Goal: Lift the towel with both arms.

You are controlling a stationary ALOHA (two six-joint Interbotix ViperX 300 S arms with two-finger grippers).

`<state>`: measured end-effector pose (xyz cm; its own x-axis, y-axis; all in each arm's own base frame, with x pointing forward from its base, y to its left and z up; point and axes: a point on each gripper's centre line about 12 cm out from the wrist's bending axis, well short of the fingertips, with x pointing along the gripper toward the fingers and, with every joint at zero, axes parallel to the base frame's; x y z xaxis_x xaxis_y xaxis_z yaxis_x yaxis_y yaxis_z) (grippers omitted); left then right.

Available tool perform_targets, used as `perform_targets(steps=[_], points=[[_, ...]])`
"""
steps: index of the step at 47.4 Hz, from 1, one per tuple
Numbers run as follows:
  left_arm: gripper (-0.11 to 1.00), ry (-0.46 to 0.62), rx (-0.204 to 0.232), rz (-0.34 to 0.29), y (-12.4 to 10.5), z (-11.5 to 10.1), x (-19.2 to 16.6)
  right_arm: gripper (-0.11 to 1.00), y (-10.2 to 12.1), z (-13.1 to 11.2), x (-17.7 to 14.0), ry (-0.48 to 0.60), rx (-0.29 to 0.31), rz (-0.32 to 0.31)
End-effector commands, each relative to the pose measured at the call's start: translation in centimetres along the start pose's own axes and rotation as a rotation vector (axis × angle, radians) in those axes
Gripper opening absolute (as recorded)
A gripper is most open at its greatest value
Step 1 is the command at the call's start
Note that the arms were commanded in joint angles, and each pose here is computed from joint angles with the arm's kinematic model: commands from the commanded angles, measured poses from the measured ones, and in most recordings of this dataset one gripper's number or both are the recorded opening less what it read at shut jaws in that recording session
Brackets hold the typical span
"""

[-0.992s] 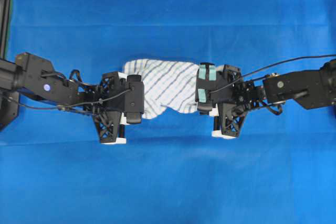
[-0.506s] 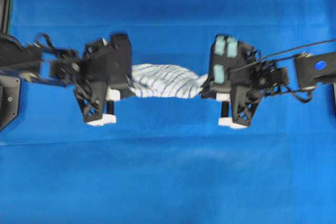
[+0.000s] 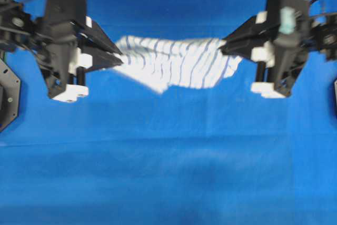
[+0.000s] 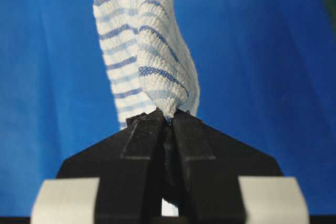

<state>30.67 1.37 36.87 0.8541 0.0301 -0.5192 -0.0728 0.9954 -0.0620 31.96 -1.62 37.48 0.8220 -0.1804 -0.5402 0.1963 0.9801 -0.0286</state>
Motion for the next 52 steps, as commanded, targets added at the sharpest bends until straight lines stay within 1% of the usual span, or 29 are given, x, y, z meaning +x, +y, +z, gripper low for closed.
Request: perform_targets(steps=[1, 10, 15, 29, 40, 44, 46, 47, 48, 52], points=[[0.06, -0.083, 0.004, -0.002, -0.1, 2.6, -2.3, 0.04, -0.4, 2.4, -2.5, -0.081, 0.01, -0.004], [0.06, -0.141, 0.034, -0.003, -0.2, 4.1, -4.0, 0.04, -0.8, 4.0, -4.6, -0.144, 0.007, -0.003], [0.06, -0.167, 0.037, -0.003, -0.3, 4.5, -4.5, 0.04, -0.8, 4.3, -5.1, -0.159, 0.003, -0.002], [0.06, -0.179, 0.04, -0.004, -0.3, 4.5, -4.7, 0.04, -0.8, 4.1, -4.6, -0.134, -0.006, -0.007], [0.07, -0.183, 0.08, -0.001, -0.3, 4.5, -4.5, 0.04, -0.8, 4.1, -4.6, -0.139, -0.029, -0.006], [0.07, -0.193, 0.083, 0.0, -0.3, 4.6, -4.7, 0.05, -0.7, 4.1, -4.6, -0.144, -0.031, -0.005], [0.11, -0.198, 0.081, -0.002, -0.3, 4.6, -4.7, 0.05, -0.7, 4.1, -4.6, -0.144, -0.031, -0.005], [0.16, -0.201, 0.079, -0.002, -0.3, 4.6, -4.8, 0.08, -0.8, 4.1, -4.6, -0.144, -0.032, -0.006], [0.22, -0.206, 0.074, -0.002, -0.3, 4.6, -4.8, 0.16, -0.8, 4.1, -4.6, -0.144, -0.032, -0.006], [0.47, -0.213, 0.075, -0.004, -0.3, 4.4, -4.9, 0.41, -0.8, 4.1, -4.5, -0.141, -0.037, -0.011]])
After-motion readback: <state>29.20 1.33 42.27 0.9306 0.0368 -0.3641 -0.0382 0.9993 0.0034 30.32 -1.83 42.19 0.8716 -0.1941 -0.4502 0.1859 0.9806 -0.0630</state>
